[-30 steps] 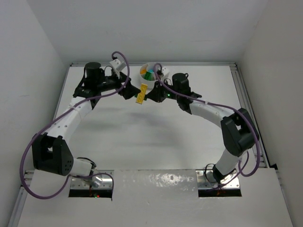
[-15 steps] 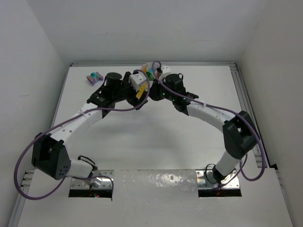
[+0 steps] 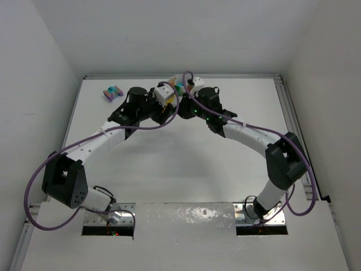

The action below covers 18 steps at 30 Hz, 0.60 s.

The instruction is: Sort the legos into containers by color

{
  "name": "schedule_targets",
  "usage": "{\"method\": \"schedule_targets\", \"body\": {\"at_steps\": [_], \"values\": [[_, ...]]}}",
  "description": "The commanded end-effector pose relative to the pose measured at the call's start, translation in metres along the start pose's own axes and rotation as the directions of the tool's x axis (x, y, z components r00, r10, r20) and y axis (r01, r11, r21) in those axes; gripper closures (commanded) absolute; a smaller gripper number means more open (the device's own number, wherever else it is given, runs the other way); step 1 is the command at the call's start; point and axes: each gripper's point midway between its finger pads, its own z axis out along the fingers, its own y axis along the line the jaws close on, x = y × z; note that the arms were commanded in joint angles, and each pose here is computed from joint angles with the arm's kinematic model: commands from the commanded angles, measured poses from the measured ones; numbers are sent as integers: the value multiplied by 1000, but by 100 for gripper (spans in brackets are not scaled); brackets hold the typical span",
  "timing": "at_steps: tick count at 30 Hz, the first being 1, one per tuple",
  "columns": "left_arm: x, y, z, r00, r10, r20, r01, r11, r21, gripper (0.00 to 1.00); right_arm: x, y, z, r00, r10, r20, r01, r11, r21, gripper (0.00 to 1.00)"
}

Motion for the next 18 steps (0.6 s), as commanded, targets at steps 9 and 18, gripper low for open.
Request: {"method": "schedule_targets", "body": {"at_steps": [9, 18], "values": [[-8, 6, 6, 999, -46, 29, 46, 999, -27, 100, -12, 3, -5, 1000, -15, 24, 15, 1000, -18, 100], [-32, 21, -13, 992, -98, 74, 105, 990, -96, 100, -16, -90, -3, 989, -96, -112, 117, 972, 205, 100]]}}
